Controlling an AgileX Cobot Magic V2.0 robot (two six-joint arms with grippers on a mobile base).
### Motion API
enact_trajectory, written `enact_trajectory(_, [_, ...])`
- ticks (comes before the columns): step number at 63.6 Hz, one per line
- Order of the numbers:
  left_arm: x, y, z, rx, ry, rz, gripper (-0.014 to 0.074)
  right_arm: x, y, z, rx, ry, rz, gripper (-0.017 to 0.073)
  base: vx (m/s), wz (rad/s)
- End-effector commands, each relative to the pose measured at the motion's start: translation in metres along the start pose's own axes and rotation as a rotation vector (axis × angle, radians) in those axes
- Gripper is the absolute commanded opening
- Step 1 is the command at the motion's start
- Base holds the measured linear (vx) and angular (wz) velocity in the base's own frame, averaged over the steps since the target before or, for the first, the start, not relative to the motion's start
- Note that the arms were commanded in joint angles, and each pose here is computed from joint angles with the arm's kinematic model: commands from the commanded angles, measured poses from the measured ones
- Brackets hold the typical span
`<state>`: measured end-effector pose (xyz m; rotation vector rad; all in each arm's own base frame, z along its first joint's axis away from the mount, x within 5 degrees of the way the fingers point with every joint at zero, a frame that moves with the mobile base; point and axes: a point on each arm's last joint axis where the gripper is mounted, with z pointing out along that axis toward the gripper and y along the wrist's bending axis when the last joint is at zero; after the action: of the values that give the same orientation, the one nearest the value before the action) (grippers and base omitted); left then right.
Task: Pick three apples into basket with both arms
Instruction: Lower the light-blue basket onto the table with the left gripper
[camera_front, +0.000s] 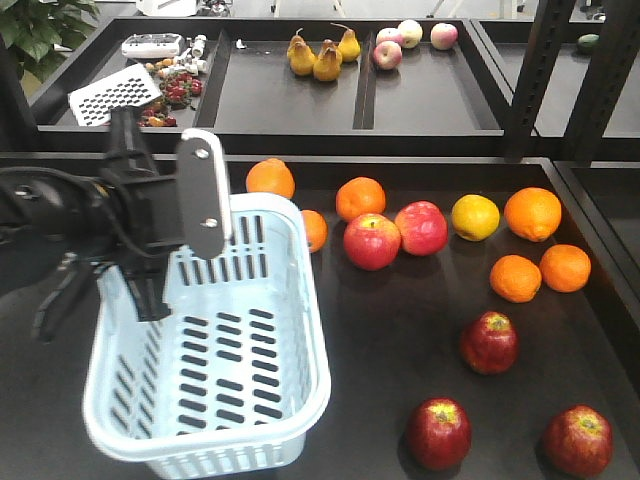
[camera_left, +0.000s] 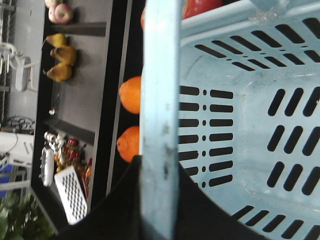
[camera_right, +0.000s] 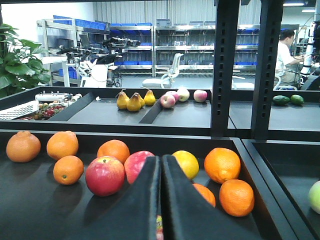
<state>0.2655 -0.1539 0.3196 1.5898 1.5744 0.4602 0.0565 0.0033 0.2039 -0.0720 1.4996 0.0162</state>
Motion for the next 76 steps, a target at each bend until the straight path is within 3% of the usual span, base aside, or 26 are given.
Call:
enact_trajectory(1, [-0.011, 0.017, 0.0, -0.108, -0.114, 0.013, -0.0006, -0.004, 0.0, -0.001, 0.006, -0.077, -0.018, -0.0008, 0.0, 0.0])
enact_trajectory(7, [-0.008, 0.015, 0.015, -0.099, -0.111, 0.042, -0.0006, -0.004, 0.0, -0.001, 0.006, -0.077, -0.018, -0.0008, 0.0, 0.0])
enact_trajectory(23, [-0.002, 0.014, 0.047, -0.126, -0.137, 0.044, -0.0006, -0.004, 0.0, -0.001, 0.006, -0.077, -0.018, -0.0008, 0.0, 0.0])
enact_trajectory(36, [0.0, 0.002, 0.072, -0.078, -0.12, 0.082, -0.0006, -0.004, 0.0, -0.001, 0.006, -0.077, -0.018, -0.0008, 0.0, 0.0])
enact_trajectory(66, [0.007, -0.021, 0.105, 0.027, -0.071, 0.087, 0.0011, -0.004, 0.0, -0.001, 0.006, -0.077, -0.018, -0.0008, 0.0, 0.0])
enact_trajectory(76, [0.009, -0.023, 0.105, 0.049, -0.054, 0.088, 0.0065, -0.004, 0.0, -0.001, 0.006, -0.077, -0.018, -0.0008, 0.0, 0.0])
